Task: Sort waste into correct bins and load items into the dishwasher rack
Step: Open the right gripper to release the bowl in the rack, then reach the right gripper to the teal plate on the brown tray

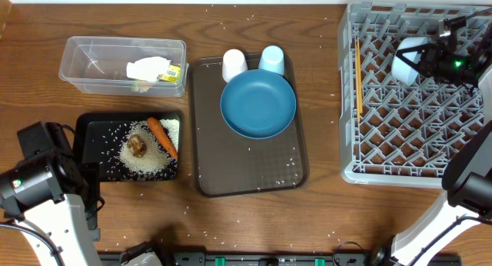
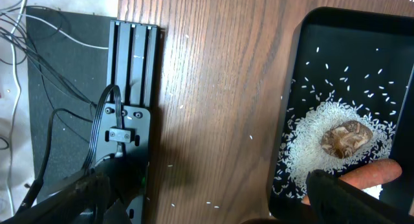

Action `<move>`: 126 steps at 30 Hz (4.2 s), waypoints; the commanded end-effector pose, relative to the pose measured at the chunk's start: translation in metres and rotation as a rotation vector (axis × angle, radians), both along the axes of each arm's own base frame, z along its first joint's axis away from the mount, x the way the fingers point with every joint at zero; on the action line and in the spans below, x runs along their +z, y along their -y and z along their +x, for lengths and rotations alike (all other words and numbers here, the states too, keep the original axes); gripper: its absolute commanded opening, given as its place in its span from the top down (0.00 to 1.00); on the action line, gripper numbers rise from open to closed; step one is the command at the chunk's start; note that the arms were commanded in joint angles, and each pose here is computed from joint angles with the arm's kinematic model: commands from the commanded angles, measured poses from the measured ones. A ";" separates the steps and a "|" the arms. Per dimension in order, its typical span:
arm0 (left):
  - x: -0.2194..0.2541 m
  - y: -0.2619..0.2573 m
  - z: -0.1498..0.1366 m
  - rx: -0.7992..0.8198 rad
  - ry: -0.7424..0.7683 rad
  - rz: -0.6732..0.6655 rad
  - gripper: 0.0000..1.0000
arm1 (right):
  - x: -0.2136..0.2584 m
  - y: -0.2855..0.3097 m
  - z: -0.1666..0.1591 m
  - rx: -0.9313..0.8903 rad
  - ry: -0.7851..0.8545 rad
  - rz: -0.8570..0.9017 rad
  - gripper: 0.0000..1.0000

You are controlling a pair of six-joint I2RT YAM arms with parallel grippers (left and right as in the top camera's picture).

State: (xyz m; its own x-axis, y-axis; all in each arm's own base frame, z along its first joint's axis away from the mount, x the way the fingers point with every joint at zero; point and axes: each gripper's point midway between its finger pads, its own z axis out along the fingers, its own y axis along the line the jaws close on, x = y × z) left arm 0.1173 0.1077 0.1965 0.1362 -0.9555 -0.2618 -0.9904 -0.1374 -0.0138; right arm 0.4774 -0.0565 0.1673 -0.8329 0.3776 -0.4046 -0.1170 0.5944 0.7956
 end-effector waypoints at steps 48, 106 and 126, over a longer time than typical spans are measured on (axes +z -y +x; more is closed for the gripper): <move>0.001 -0.002 -0.002 0.019 -0.003 0.010 0.02 | -0.006 -0.014 0.008 0.079 0.047 0.237 0.99; 0.001 -0.002 -0.002 0.019 -0.003 0.010 0.02 | 0.091 0.000 -0.098 -0.281 -0.224 -0.317 0.02; 0.001 -0.002 -0.002 0.019 -0.003 0.010 0.02 | -0.047 -0.352 -0.117 0.682 0.098 -0.880 0.08</move>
